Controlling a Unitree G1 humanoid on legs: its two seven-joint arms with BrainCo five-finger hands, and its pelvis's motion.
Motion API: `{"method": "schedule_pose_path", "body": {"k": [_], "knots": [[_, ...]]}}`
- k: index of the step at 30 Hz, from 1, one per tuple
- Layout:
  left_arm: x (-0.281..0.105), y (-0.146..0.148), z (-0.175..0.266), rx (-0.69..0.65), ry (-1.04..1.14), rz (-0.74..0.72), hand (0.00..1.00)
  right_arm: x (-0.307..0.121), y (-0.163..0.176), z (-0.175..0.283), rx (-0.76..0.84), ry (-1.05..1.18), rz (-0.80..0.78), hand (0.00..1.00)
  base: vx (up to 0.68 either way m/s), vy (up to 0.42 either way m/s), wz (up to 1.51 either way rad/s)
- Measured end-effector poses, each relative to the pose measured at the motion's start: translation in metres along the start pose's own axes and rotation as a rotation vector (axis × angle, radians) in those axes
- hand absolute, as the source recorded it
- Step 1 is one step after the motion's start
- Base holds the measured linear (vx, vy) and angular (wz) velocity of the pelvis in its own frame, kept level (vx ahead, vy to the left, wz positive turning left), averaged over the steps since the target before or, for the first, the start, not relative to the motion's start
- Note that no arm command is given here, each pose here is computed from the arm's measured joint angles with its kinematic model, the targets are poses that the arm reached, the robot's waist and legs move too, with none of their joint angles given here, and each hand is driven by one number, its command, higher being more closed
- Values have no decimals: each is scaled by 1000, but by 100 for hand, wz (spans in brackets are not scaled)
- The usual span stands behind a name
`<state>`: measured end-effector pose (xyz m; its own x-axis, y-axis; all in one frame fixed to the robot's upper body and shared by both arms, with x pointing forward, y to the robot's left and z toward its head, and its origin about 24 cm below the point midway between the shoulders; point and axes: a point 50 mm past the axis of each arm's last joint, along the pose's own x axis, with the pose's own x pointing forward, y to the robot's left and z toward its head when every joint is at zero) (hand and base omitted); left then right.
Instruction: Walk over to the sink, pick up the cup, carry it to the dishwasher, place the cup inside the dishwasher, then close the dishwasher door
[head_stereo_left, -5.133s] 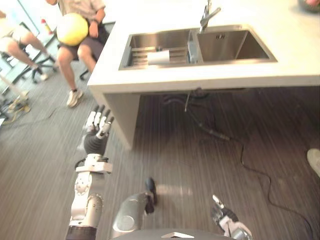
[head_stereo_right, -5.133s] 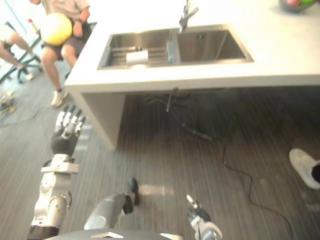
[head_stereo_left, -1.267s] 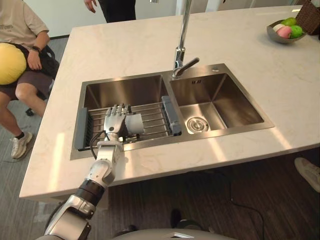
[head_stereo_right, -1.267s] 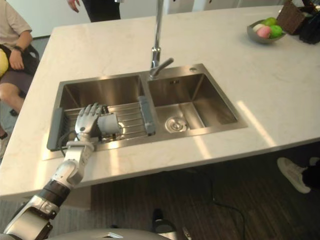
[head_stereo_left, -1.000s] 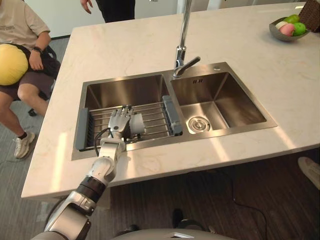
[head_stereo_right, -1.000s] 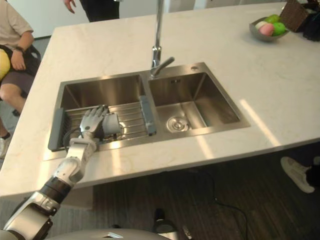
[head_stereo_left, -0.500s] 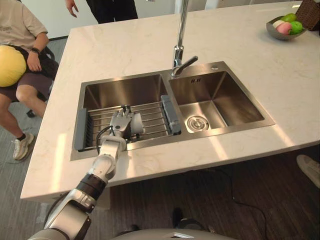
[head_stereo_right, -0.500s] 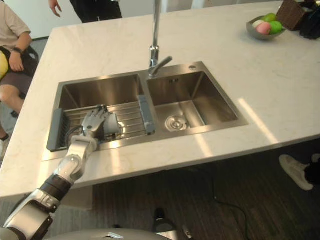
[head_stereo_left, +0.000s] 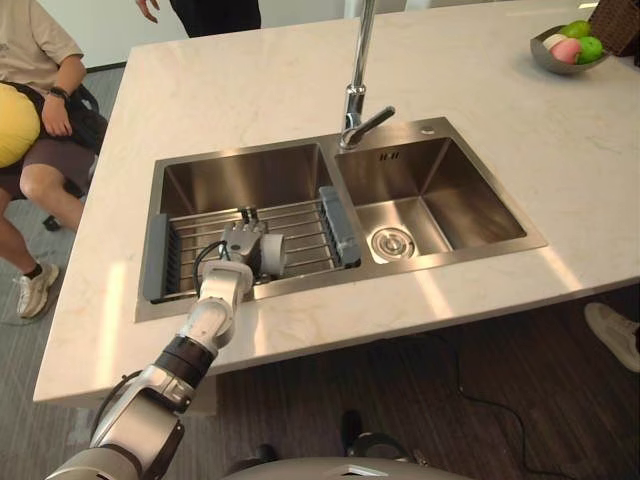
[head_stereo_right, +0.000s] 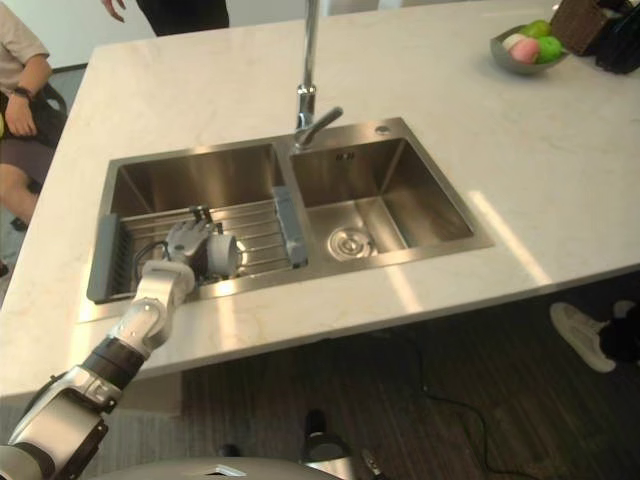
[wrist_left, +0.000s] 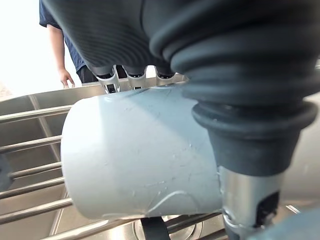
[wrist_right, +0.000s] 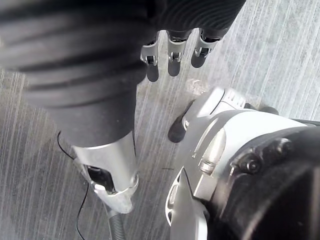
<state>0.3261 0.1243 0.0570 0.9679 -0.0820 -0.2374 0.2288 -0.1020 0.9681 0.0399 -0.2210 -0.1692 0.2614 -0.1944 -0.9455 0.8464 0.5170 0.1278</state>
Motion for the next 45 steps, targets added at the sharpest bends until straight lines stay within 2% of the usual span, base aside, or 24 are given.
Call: {"method": "schedule_pose_path", "body": {"k": [12,17,20,24,30,35,37,41,45], "knots": [[1,4,-5,47,-38,25,100,0,0,1,-13,3,1,0,0,0,0],[-2,9,11,218,-215,143,100,0,0,3,-42,1,6,0,0,0,5],[-4,17,21,228,-298,256,100,0,-1,5,-42,-11,10,0,15,9,6],[-14,27,24,14,-356,411,100,0,-2,8,-45,-25,6,0,43,17,10],[-29,45,12,-191,-338,643,100,0,-4,6,-39,-1,-5,0,42,12,22],[-43,83,-43,-392,-117,975,100,0,-12,11,61,-11,-26,0,-9,23,17],[-48,87,-65,-453,-22,1063,100,-1,-14,13,81,-21,-31,0,-61,31,17],[-69,83,-116,-523,218,1270,100,-1,-16,17,56,-34,-24,0,-81,18,16],[-89,68,-154,-566,395,1395,100,-1,-16,13,-20,-4,-7,0,-90,-4,37]]}}
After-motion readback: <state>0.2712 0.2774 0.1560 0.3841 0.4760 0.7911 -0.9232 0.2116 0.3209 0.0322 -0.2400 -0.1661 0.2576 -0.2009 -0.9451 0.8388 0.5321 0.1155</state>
